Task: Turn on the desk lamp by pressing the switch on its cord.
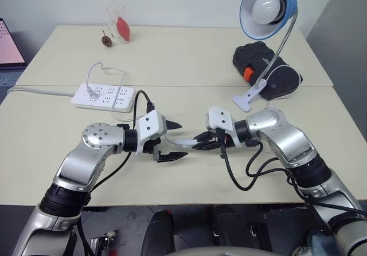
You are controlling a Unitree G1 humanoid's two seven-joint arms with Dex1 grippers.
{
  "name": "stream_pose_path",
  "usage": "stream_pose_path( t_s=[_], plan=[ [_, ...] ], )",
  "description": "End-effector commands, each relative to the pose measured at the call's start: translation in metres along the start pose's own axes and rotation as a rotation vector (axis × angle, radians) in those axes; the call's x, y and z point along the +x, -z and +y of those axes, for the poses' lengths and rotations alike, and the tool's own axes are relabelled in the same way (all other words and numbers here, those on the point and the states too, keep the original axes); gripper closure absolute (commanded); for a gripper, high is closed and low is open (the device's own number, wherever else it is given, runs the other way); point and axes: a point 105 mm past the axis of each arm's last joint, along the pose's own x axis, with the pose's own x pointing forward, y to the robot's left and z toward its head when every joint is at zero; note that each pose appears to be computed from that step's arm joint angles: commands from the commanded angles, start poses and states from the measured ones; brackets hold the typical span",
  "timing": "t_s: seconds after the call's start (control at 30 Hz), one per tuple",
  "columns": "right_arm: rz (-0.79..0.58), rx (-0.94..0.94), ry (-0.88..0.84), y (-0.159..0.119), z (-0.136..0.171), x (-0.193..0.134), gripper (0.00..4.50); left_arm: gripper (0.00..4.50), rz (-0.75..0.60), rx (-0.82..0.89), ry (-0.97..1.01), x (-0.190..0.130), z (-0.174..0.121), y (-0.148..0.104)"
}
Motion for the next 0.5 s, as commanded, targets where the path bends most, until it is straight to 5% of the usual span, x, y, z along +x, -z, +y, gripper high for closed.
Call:
stream_pose_path(
  t_s=[0.03, 0.4, 0.5],
  plan=[
    [-0.034, -0.06, -0.004, -0.015, 0.0, -0.002, 4.14, 1.07, -0.01, 0.056, 0.017, 0.004, 0.001, -0.006],
    [-0.042, -0.068, -0.003, -0.018, -0.001, -0.002, 4.14, 3.51, 0.028, 0.106, 0.011, 0.001, 0.011, 0.0],
    [-0.043, -0.07, -0.003, -0.018, -0.001, -0.002, 4.14, 3.74, 0.028, 0.112, 0.008, 0.0, 0.012, 0.0]
  ],
)
